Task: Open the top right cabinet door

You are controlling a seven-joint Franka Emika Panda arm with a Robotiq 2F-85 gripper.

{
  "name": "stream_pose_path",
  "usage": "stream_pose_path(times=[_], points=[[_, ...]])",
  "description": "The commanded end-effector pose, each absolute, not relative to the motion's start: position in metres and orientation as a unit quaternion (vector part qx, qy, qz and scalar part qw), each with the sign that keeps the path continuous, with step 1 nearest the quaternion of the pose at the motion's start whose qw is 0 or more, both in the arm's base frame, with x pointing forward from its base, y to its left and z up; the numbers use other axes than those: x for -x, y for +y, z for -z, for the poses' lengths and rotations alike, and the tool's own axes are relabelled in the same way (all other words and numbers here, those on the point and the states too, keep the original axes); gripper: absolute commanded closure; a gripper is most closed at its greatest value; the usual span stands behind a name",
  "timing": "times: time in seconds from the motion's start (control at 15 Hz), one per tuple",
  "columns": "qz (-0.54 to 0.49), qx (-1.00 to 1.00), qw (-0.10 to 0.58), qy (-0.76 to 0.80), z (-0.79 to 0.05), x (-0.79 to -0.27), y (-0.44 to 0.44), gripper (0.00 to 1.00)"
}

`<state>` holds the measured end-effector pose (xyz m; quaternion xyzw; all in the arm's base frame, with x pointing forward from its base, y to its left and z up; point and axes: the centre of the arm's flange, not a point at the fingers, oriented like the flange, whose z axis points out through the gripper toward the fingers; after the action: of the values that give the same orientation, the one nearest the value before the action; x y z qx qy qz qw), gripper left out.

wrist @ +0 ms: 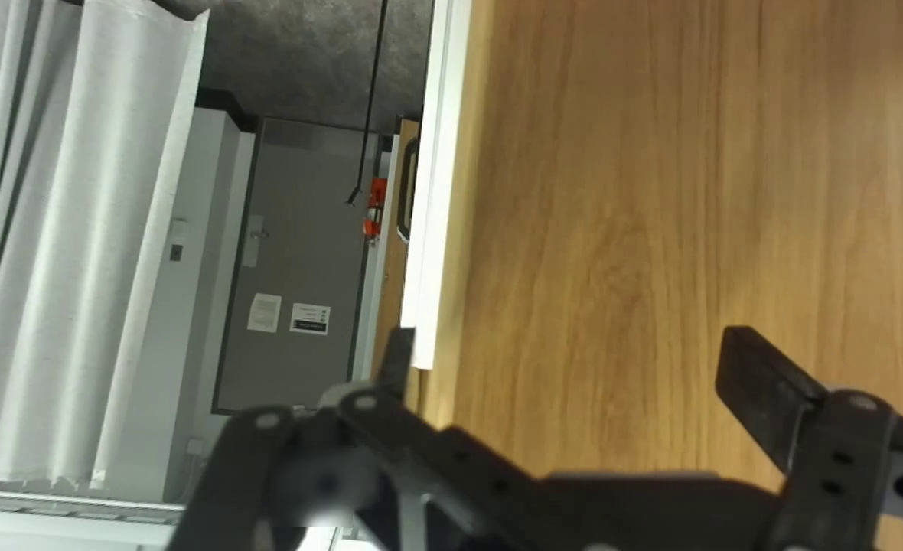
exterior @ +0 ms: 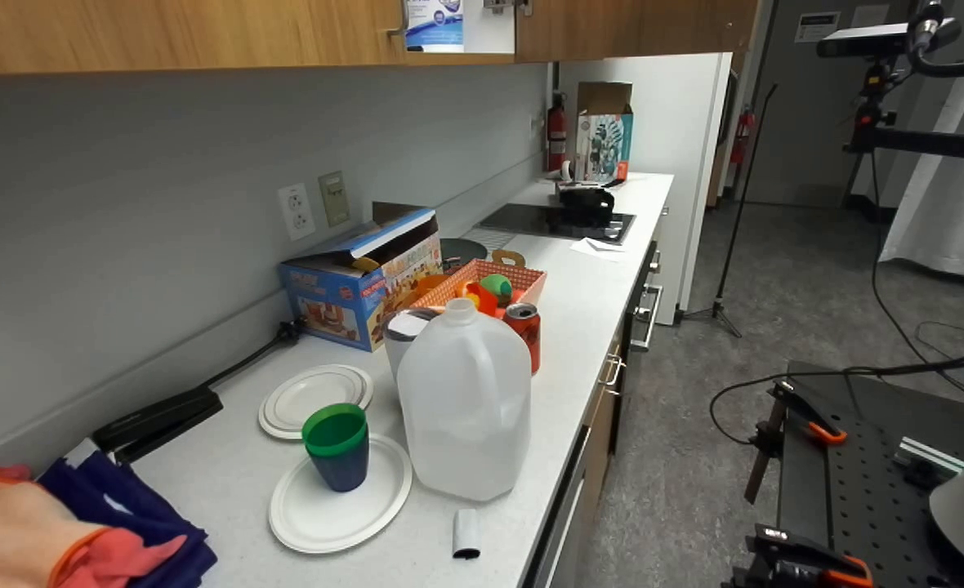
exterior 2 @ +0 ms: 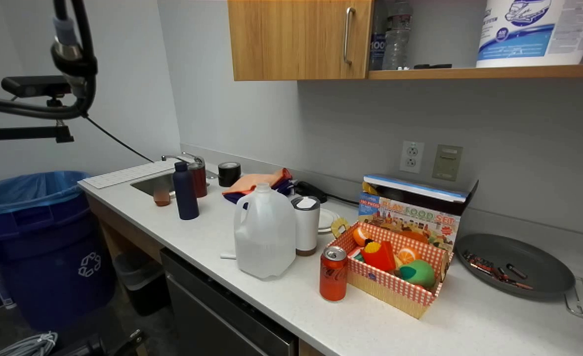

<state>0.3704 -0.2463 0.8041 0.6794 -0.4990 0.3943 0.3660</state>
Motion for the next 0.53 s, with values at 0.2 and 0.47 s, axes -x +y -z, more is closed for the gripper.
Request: stream_pose_path(times=[0.2, 0.47], points=[[-0.403, -0.607, 0.409, -0.55, -0.817, -0.358, -0.268, 0.0], [-0.398, -0.606, 0.398, -0.561, -0.81, -0.353, -0.266, 0.0]])
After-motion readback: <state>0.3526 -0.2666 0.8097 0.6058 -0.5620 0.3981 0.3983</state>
